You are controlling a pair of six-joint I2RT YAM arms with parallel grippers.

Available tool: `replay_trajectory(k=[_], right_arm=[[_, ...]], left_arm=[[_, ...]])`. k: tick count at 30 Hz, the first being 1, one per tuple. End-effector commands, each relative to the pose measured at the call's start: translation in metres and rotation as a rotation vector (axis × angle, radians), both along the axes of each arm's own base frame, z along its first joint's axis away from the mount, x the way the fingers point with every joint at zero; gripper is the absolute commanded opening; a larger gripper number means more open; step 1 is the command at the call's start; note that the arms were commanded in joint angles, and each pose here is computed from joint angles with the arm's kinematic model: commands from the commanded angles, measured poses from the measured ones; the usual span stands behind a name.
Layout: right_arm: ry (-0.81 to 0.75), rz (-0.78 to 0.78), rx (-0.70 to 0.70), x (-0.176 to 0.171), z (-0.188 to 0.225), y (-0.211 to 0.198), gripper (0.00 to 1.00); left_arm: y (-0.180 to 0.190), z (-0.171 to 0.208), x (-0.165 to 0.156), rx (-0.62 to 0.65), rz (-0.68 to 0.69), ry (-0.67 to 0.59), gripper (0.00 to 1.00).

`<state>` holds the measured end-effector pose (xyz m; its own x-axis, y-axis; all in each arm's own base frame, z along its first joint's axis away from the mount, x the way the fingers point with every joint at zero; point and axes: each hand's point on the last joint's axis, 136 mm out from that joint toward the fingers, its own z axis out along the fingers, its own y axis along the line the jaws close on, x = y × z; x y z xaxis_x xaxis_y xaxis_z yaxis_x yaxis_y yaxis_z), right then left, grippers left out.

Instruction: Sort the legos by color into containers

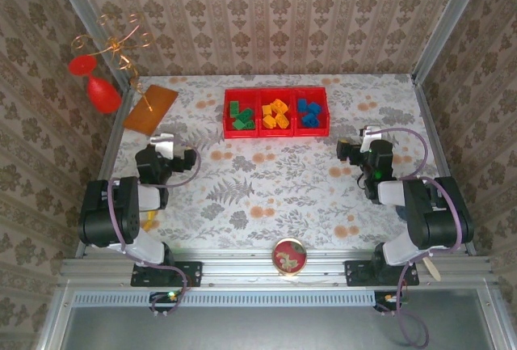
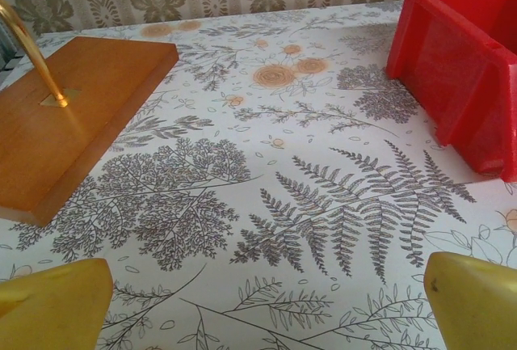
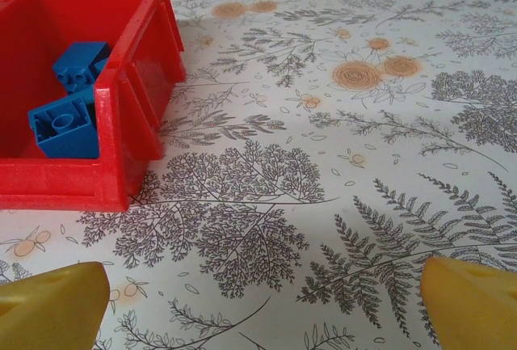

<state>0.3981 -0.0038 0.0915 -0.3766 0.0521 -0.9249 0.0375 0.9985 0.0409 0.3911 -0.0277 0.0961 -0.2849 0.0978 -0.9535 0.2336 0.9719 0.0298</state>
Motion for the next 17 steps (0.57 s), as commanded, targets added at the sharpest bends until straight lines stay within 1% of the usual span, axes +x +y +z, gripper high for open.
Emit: replay_trajectory(k=[1, 17], right_arm=[[-0.028, 0.019, -0.007, 0.0027, 0.0062, 0.002, 1.0], [-0.028, 0.018, -0.009, 0.0024, 0.006, 0.0016, 1.0]], left_arm=[[-0.0029, 0.0045, 0.0025, 0.026, -0.016, -0.018, 1.0], [-0.0025, 0.0041, 0.0026, 0.024, -0.014, -0.017, 1.0]])
